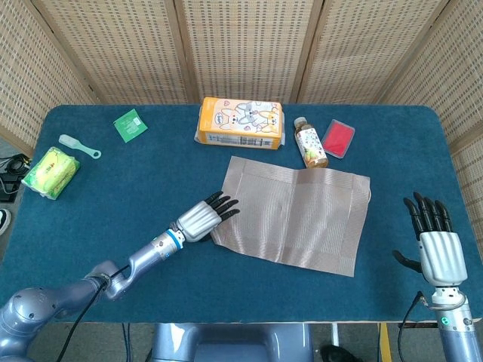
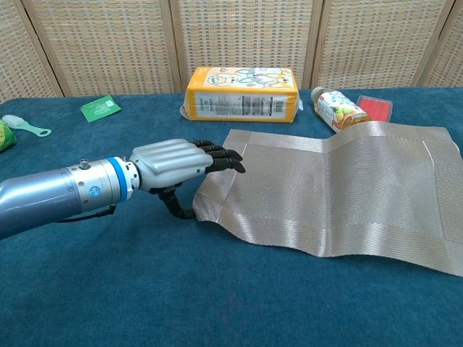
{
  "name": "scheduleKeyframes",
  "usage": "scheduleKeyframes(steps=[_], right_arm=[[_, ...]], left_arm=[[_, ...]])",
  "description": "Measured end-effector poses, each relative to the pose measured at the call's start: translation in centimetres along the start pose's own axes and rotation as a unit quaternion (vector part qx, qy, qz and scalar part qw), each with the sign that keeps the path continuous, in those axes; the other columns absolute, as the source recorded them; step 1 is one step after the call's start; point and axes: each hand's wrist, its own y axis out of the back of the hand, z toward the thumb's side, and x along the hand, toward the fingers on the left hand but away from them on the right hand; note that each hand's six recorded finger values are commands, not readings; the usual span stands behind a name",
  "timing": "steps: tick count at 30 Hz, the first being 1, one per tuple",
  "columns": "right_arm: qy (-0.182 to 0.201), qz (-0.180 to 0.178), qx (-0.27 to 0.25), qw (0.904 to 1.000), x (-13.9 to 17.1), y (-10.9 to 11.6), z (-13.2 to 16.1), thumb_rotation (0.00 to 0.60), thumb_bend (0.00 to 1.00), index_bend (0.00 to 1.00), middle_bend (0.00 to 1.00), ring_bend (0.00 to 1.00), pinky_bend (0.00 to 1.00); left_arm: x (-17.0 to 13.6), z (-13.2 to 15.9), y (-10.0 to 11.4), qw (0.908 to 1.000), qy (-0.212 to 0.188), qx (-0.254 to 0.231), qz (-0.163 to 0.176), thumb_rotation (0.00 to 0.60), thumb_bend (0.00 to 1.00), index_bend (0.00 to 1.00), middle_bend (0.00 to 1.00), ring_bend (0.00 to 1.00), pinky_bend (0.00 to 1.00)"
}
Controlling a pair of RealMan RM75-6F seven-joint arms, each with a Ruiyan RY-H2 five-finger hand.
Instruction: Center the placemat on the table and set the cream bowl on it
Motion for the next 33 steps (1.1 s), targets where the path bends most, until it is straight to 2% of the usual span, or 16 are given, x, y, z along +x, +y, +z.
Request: scheduleKeyframes(steps=[4, 7, 15, 24, 33], right_arm=[[0.001, -0.002, 0.000, 1.0000, 0.0, 0.1, 0.1, 0.600, 0.00, 0.00, 0.00, 0.00, 0.00], [0.003, -0.003, -0.001, 1.0000, 0.1, 0.2, 0.1, 0.600, 0.00, 0.00, 0.00, 0.00, 0.00], [0.008, -0.009, -0.003, 0.9999, 0.2, 0.5, 0.4, 0.600, 0.00, 0.00, 0.00, 0.00, 0.00], [0.012, -0.012, -0.006, 0.9998, 0.3, 0.7, 0.5, 0.600, 0.00, 0.00, 0.00, 0.00, 0.00], [0.012, -0.017, -0.009, 0.9998, 0.3, 1.1, 0.5, 0.600, 0.00, 0.00, 0.00, 0.00, 0.00]], left_arm=[[0.1, 0.1, 0.0, 1.0000, 0.002, -0.005, 0.000, 0.600, 0.44, 0.13, 0.00, 0.00, 0.00], [0.3, 0.3, -0.1, 1.0000, 0.003, -0.007, 0.000, 0.600, 0.47, 0.17, 0.00, 0.00, 0.00], [1.0, 0.9, 0.0, 0.9997, 0.004, -0.023, 0.006, 0.600, 0.48, 0.46, 0.00, 0.00, 0.00], [1.2, 1.1, 0.7, 0.9992, 0.005, -0.031, 0.024, 0.600, 0.49, 0.71, 0.00, 0.00, 0.00], [-0.3, 0.9, 1.8, 0.9977, 0.003, -0.042, 0.054, 0.600, 0.49, 0.74, 0.00, 0.00, 0.00]])
